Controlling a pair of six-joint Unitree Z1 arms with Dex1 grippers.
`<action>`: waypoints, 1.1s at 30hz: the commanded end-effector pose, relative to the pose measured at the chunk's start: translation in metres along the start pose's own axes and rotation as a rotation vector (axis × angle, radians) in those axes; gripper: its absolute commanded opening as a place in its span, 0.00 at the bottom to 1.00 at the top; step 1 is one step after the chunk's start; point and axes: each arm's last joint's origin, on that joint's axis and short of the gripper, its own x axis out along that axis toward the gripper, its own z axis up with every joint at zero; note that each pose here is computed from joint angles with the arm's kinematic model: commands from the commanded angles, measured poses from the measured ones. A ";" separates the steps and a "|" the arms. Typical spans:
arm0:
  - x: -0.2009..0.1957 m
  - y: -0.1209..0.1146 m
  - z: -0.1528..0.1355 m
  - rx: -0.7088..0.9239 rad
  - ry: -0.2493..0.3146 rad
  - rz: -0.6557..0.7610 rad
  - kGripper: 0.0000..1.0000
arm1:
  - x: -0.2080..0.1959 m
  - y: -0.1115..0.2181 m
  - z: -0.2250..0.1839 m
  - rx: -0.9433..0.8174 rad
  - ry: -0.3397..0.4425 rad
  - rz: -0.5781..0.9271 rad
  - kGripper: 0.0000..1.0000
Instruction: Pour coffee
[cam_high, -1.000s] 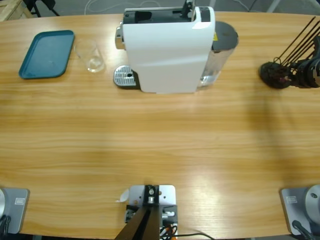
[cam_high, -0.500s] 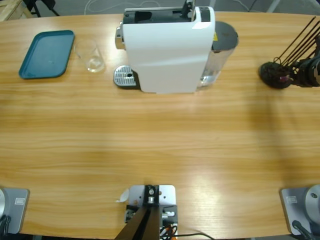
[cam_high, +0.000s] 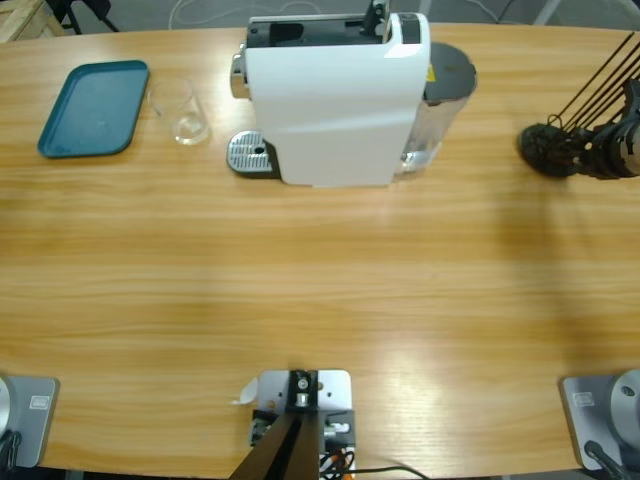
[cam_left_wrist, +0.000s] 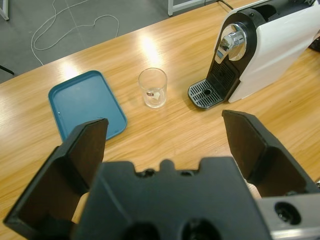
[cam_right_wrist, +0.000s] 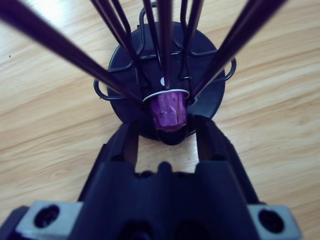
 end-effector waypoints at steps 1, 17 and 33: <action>0.005 0.000 -0.010 -0.001 0.026 0.000 0.99 | 0.015 -0.002 -0.001 -0.016 0.017 -0.025 0.46; 0.006 0.000 -0.013 0.004 0.033 0.002 0.99 | 0.019 -0.001 -0.001 -0.045 0.009 -0.030 0.00; 0.009 0.000 -0.017 0.004 0.048 0.000 0.99 | -0.014 0.021 0.003 -0.144 -0.056 0.009 0.00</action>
